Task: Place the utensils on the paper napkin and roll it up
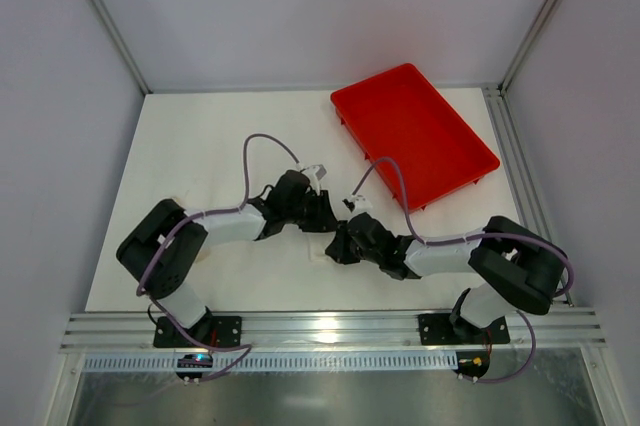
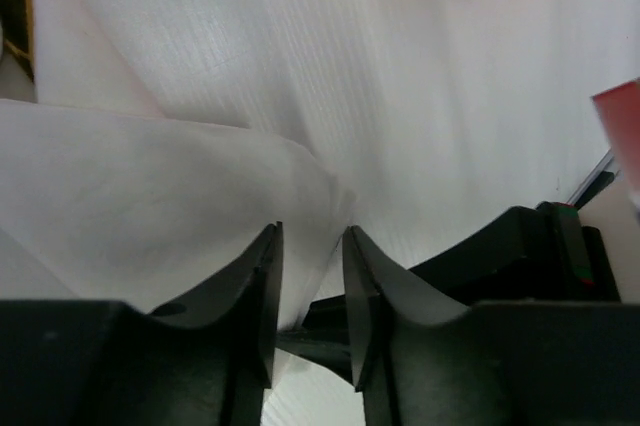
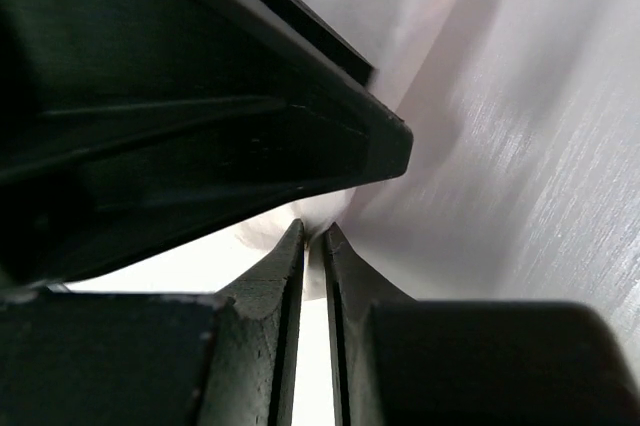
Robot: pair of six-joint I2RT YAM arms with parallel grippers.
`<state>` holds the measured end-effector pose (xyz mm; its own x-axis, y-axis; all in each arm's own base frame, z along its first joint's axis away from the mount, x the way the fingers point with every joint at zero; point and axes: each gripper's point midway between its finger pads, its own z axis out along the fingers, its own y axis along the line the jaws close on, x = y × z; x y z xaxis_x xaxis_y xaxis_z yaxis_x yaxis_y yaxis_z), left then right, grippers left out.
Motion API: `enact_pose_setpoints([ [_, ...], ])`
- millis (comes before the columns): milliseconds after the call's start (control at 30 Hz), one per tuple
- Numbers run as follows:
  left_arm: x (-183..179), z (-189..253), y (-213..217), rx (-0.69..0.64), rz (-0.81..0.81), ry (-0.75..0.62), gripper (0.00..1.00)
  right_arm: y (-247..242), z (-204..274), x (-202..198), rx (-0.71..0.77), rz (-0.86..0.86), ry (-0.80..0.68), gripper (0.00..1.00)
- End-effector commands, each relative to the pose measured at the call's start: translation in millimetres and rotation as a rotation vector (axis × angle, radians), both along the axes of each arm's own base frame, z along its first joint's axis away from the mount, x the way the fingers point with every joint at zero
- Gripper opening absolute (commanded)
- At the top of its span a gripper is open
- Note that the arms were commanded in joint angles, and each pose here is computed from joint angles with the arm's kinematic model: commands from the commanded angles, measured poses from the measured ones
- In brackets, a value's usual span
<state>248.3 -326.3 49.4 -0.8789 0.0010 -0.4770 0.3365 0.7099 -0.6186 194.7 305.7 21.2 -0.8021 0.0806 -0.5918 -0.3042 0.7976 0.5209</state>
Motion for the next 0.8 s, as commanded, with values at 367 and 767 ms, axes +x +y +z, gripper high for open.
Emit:
enact_pose_setpoints([
  [367,4.1,49.9,57.0,0.077,0.259,-0.103,0.27,27.0,1.0,-2.1,0.069,-0.027,0.039,0.11],
  [767,-29.5,4.8,46.4,0.003,0.208,-0.002,0.12,31.6,-2.9,-3.9,0.086,-0.079,0.066,0.11],
])
